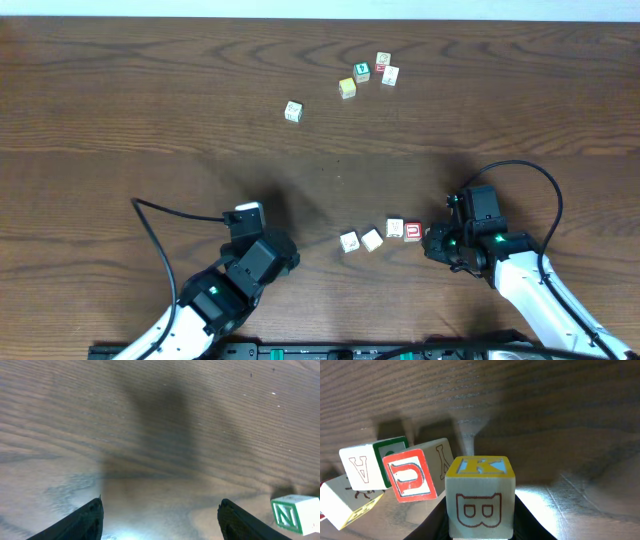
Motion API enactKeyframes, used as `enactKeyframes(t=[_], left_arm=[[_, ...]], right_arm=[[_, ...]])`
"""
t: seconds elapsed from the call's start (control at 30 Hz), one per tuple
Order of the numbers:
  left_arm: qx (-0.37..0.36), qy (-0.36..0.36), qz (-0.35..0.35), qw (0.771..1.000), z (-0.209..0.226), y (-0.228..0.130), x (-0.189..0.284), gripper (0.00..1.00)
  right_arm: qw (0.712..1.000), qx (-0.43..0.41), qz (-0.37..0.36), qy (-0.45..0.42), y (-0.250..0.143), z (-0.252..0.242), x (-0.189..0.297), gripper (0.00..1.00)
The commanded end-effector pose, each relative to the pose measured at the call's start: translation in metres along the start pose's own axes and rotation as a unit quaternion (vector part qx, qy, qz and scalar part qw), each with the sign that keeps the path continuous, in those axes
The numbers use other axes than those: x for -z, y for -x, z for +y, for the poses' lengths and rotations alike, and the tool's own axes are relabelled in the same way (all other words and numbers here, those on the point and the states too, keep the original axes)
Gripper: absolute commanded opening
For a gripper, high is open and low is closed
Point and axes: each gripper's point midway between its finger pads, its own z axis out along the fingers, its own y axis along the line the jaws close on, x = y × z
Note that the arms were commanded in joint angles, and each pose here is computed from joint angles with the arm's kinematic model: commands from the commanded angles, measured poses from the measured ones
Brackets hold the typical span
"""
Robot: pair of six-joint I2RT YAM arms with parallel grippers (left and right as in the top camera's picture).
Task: Lift 5 blocks
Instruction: 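Carry the B block with the right gripper to the gathered blocks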
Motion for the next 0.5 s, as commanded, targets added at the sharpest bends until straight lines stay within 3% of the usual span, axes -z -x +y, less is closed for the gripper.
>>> enactKeyframes(t=[0.0,0.07,0.1,0.23,0.43,0.47], left_arm=[[0.009,-0.004,0.006,1.000,-0.004,-0.003,-0.004,0.73],[0.009,-0.013,0.015,1.000,-0.008,-0.006,-0.006,0.73],[0.009,-0.015,0.018,1.000,-0.009,-0.007,-0.007,0.73],[0.006,-0.007,0.027,1.000,-0.008,-0.011,-0.011,0.61],[0.013,-0.006,0.031,0.999,-0.009,-0.013,-0.013,0.09],[0.014,-0.008,0.029,0.999,-0.009,-0.012,-0.013,0.08]], right_arm=[[1.000,0.000,0.005,0.007,-0.003,0.003,-0.001,0.23],[1.000,0.001,0.007,0.011,-0.003,0.005,0.000,0.47],[1.000,0.001,0.007,0.011,-0.003,0.005,0.000,0.50],[1.000,0.001,0.007,0.011,-0.003,0.005,0.000,0.48],[1.000,0.001,0.006,0.013,-0.002,0.006,0.000,0.49],[1.000,0.001,0.005,0.014,-0.001,0.007,0.001,0.48]])
